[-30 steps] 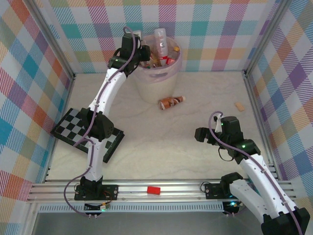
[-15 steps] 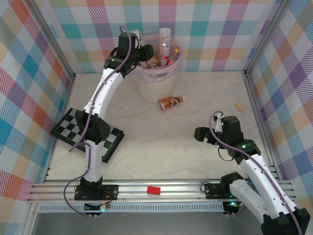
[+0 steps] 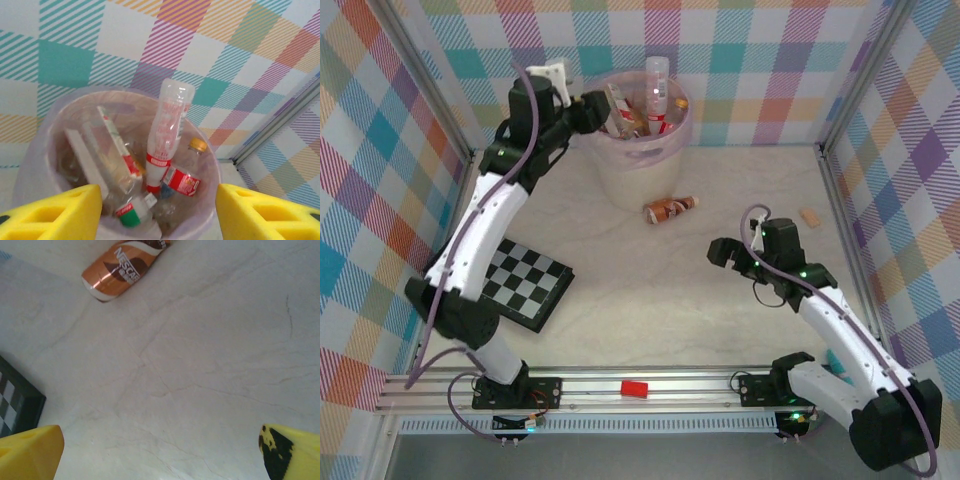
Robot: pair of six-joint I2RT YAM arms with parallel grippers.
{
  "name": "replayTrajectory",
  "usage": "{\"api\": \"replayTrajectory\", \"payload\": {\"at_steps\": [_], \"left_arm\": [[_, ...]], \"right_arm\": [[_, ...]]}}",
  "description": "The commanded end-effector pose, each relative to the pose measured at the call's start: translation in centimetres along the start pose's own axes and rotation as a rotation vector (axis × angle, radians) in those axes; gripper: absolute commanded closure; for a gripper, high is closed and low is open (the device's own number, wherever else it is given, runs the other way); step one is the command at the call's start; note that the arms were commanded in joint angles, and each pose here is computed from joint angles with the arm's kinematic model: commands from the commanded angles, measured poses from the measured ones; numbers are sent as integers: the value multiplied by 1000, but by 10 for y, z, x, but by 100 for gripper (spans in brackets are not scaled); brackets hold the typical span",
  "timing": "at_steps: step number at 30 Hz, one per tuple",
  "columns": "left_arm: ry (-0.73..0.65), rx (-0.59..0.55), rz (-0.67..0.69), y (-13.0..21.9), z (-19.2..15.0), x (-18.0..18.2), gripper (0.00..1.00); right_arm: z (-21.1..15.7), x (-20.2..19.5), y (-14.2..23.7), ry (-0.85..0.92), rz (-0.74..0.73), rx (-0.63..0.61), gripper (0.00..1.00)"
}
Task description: Put the plastic bottles in the bin
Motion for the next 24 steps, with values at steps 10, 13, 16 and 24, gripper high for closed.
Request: {"api": "replayTrajectory", "payload": {"at_steps": [10,13,16,24], "left_arm": [[183,218,83,67,-149,33,27],[259,276,82,78,-189,36,23],[354,307,79,80,-228,39,21],[471,377,110,88,-288,48,20]], "right_arm": [[39,66,-73,-211,79,-52,5],[45,69,-94,-273,87,-99,12],[47,75,-112,-310,88,-122,17],[48,92,-164,-369,83,-107,19]]}}
Point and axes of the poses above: each hand's point on the last joint's axis, 136 mm out from that joint toward the fingers, its own y axis back along the fingers, its own x axis along the line the jaws close on, z = x × y, the point moved 1 cm from there along y, back along the fingers, and after that the axes turned 12 degrees about -y, right-handed, at the moved point
